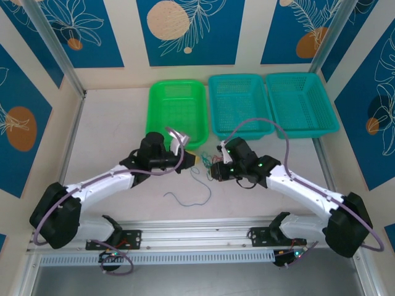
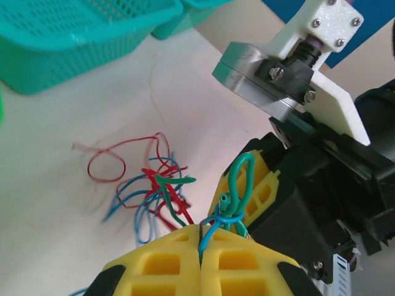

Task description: Untangle the cables

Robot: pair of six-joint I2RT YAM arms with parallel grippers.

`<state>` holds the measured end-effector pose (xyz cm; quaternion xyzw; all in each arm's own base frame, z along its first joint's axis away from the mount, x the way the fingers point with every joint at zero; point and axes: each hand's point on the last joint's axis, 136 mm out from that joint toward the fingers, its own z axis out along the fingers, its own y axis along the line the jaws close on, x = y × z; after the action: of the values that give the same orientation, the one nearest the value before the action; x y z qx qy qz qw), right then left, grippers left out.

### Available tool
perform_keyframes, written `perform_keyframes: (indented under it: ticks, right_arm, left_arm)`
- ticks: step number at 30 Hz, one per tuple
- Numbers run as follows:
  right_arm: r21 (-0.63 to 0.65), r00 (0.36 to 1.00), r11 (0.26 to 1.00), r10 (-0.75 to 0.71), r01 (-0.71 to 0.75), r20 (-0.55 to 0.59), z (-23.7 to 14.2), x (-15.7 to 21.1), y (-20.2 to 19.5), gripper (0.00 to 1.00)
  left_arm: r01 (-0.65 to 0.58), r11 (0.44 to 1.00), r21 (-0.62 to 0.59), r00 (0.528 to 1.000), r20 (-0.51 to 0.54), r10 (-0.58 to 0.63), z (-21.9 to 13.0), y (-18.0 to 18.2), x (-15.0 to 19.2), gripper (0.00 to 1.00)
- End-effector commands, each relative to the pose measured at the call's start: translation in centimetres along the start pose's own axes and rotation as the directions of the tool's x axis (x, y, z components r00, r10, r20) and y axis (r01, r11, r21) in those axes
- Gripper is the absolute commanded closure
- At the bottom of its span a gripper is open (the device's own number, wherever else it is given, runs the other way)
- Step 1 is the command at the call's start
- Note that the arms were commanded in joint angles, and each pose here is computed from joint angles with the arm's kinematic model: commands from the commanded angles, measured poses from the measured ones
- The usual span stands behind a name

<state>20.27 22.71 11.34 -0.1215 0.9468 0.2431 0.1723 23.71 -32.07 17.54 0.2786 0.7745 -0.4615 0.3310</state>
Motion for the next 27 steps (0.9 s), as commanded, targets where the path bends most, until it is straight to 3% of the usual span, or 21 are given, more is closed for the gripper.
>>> perform_keyframes:
  ticks: [1, 4, 6, 9, 11, 14, 19, 27]
  right_arm:
    - [0.105, 0.996, 0.994, 0.018, -0.009, -0.091, -0.6, 2.9, -2.2, 0.74]
    - [0.058, 0.999, 0.998, -0.009, 0.012, -0.054, -1.2, 2.6, -1.5, 0.74]
    - [-0.025, 0.999, 0.999, -0.036, 0.035, -0.028, -1.5, 2.4, -0.1, 0.69]
    - [-0.156, 0.998, 0.985, -0.067, 0.069, 0.021, -1.8, 1.9, 2.1, 0.36]
    - [-0.16, 0.997, 0.985, -0.058, 0.066, 0.053, -1.6, 1.2, 2.2, 0.24]
    - [-0.122, 0.993, 0.99, -0.052, 0.064, 0.104, -0.5, -0.2, 1.6, 0.25]
    - [-0.136, 0.991, 0.985, -0.099, 0.11, 0.091, 2.1, -1.9, 2.2, 0.29]
    - [-0.19, 0.992, 0.974, -0.111, 0.12, 0.062, 5.1, -4.0, 3.3, 0.5]
  left_arm:
    - [0.069, 0.994, -0.088, 0.997, 0.047, -0.065, 0.7, 2.4, 1.5, 1.0]
    - [0.103, 0.984, -0.148, 0.995, 0.007, -0.103, 0.9, 3.8, 5.1, 1.0]
    - [0.116, 0.974, -0.193, 0.992, -0.022, -0.123, 1.0, 4.7, 6.7, 1.0]
    - [0.118, 0.977, -0.179, 0.992, -0.025, -0.124, 1.3, 4.6, 7.2, 1.0]
    - [0.107, 0.982, -0.152, 0.994, -0.02, -0.112, 1.6, 4.0, 6.9, 1.0]
    - [0.076, 0.99, -0.116, 0.997, -0.024, -0.079, 1.9, 3.4, 6.7, 1.0]
    - [0.043, 0.997, -0.061, 0.998, -0.043, -0.046, 2.2, 2.4, 6.9, 1.0]
    - [0.026, 0.998, -0.055, 0.999, -0.043, -0.029, 2.1, 2.1, 6.9, 1.0]
